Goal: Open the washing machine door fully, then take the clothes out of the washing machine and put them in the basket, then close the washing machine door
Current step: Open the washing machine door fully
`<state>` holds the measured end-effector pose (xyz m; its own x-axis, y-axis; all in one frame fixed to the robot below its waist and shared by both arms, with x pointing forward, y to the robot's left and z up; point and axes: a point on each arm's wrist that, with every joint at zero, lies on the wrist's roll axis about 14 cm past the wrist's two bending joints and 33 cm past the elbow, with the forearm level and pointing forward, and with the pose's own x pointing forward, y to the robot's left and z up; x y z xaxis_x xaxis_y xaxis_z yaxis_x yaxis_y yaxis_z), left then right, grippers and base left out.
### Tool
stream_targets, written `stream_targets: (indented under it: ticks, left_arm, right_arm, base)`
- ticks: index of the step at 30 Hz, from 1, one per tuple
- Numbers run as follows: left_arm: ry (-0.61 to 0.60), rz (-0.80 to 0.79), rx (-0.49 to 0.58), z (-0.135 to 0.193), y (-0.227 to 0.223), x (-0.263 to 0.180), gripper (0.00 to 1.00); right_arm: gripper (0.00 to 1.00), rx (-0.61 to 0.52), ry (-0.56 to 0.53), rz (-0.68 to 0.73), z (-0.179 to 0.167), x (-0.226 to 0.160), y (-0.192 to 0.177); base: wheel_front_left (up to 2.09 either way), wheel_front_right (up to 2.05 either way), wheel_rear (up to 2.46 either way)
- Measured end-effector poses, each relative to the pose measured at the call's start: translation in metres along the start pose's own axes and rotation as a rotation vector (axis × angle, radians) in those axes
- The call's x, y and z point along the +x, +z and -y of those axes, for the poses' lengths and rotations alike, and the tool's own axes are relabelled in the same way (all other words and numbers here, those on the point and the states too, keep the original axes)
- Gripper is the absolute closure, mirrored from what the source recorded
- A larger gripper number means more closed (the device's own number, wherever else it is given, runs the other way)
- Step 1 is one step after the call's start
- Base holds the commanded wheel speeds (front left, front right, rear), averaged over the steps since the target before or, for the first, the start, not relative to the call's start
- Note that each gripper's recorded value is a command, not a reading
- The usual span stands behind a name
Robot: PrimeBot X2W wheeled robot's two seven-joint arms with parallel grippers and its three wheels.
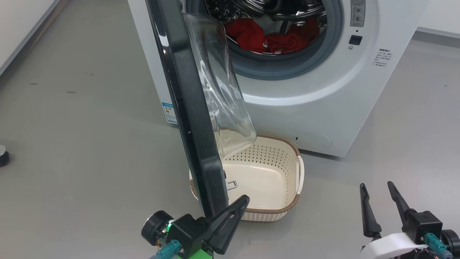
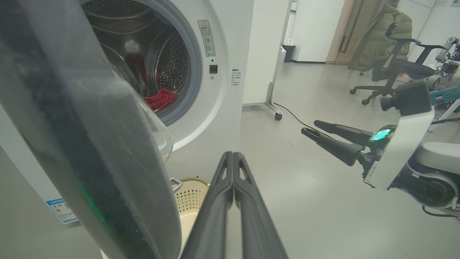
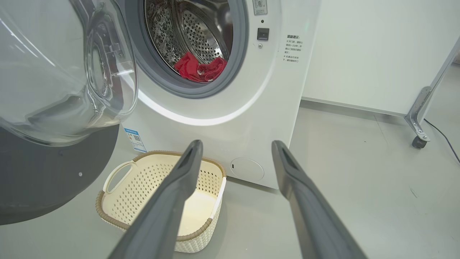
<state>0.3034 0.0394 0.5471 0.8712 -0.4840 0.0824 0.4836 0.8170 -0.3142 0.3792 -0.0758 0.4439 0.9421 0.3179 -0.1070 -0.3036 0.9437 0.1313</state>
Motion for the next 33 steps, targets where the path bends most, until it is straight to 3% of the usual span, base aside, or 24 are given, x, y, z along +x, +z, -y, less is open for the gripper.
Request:
stream_targets:
  ticks: [11, 33]
  left_arm:
    - [0.112, -0.011, -0.004, -0.029, -0.005, 0.001, 1.0]
    - [0.245, 0.019, -0.02, -0.052, -0.003, -0.01, 1.0]
  right_arm:
    - [0.0, 0.006, -0.003, -0.001, 0.001, 0.003, -0.001]
    - [0.0, 0.003, -0.003, 0.006, 0.001, 0.008, 0.002]
  base:
    - [0.0, 0.0, 0.0]
    - [0.0, 0.0, 0.0]
